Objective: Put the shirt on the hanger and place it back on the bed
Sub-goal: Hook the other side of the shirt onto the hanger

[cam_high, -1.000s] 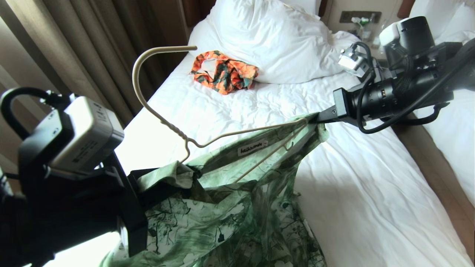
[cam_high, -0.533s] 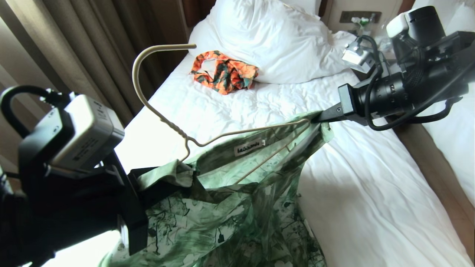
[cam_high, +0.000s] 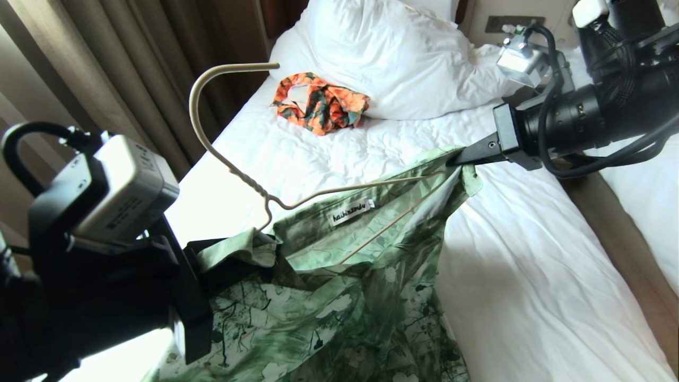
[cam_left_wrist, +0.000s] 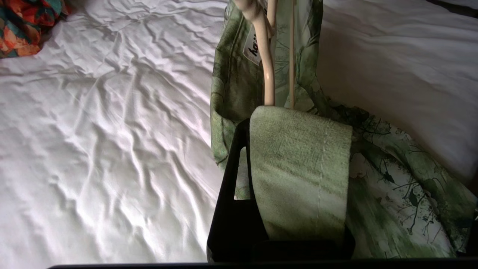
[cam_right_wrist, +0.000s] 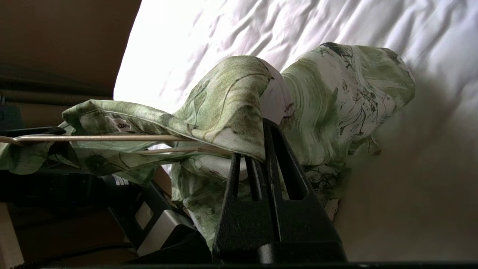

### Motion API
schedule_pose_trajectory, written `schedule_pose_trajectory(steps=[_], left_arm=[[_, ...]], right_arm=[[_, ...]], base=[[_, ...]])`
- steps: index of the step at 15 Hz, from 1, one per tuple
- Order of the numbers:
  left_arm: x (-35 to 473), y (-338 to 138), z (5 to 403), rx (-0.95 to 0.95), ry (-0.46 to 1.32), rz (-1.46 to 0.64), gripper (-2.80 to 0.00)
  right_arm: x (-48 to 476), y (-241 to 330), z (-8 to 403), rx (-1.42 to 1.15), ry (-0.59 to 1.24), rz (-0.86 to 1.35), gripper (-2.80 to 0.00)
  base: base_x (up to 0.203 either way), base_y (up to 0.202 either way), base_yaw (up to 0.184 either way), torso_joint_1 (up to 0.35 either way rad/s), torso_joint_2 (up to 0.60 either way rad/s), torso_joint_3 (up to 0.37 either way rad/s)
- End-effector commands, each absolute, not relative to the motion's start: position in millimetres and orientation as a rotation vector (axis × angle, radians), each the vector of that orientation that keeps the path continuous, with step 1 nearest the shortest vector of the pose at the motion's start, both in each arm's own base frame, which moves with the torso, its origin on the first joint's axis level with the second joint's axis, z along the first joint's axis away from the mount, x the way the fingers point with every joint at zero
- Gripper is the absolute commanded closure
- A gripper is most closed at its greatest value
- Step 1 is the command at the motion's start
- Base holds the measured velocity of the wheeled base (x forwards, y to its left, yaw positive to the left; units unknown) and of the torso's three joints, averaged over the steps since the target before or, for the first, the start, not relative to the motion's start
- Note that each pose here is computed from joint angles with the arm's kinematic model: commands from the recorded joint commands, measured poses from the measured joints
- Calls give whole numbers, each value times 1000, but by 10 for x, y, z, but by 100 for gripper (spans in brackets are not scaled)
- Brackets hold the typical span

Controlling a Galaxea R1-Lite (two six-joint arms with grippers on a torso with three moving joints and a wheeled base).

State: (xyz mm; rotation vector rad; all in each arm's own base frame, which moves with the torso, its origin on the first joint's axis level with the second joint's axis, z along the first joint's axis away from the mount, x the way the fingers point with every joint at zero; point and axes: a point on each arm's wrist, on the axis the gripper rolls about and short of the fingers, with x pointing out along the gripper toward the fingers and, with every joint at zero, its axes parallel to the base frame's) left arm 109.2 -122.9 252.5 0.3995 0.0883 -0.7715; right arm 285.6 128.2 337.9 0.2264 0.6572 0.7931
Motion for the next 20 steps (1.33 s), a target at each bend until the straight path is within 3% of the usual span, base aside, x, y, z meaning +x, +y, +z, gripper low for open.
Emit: schedule_pose_trajectory(steps=[1, 12, 20], left_arm=[[1094, -1226, 2525, 400, 87, -768, 0], [1132, -1273, 2582, 359, 73, -769, 0], [1270, -1677, 2436, 202, 114, -835, 0]], right_arm=[[2787, 1290, 3430, 225, 651, 808, 0], [2305, 1647, 3665, 145, 571, 965, 0], [2006, 1837, 3687, 103, 576, 1102, 0]], base=[[0, 0, 0, 0, 0, 0], [0, 0, 0, 0, 0, 0], [0, 0, 0, 0, 0, 0]])
